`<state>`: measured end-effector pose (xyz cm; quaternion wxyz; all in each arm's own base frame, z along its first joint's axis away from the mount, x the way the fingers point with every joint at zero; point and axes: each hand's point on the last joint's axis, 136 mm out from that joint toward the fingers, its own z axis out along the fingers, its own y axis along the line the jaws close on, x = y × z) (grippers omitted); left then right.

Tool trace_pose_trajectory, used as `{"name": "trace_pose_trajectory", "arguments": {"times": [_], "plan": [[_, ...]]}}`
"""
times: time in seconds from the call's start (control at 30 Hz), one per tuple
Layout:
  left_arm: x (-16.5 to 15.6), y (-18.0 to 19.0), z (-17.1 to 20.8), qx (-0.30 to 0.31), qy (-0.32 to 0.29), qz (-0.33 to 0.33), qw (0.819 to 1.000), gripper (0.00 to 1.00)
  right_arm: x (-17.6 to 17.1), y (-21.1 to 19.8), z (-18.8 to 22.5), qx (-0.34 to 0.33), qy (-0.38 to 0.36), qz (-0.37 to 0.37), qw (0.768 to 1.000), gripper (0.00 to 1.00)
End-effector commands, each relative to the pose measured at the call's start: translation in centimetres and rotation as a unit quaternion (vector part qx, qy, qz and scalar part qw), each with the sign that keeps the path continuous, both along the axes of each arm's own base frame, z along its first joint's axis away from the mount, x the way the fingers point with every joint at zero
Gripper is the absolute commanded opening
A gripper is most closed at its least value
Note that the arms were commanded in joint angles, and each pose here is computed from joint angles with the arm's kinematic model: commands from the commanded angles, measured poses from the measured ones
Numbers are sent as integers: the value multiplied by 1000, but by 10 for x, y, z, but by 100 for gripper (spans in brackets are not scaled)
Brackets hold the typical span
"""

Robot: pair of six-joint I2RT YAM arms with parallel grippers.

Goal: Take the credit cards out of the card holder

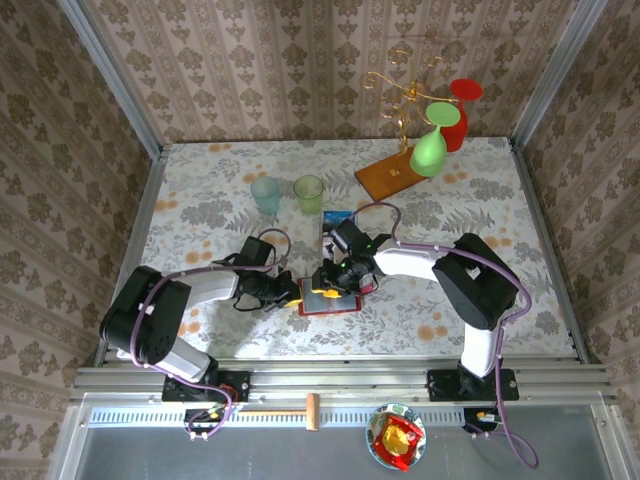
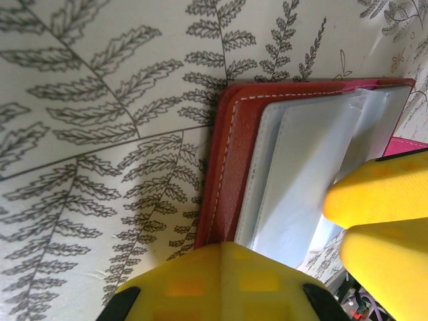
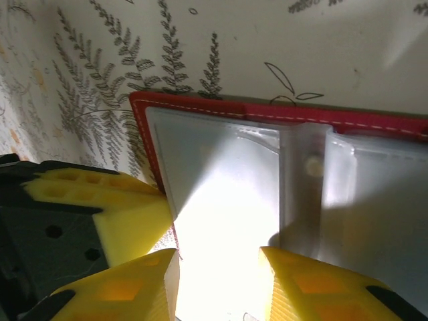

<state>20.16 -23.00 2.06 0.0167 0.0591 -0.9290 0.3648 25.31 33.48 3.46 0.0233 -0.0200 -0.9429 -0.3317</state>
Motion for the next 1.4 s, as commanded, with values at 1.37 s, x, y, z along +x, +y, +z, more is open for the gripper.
{"name": "trace_pose_trajectory", "arguments": {"times": [1.37], "plan": [[19,-14,45,-22,-36,9,999,15,-4,-17,-13,0,2,-6,1000,30]]}}
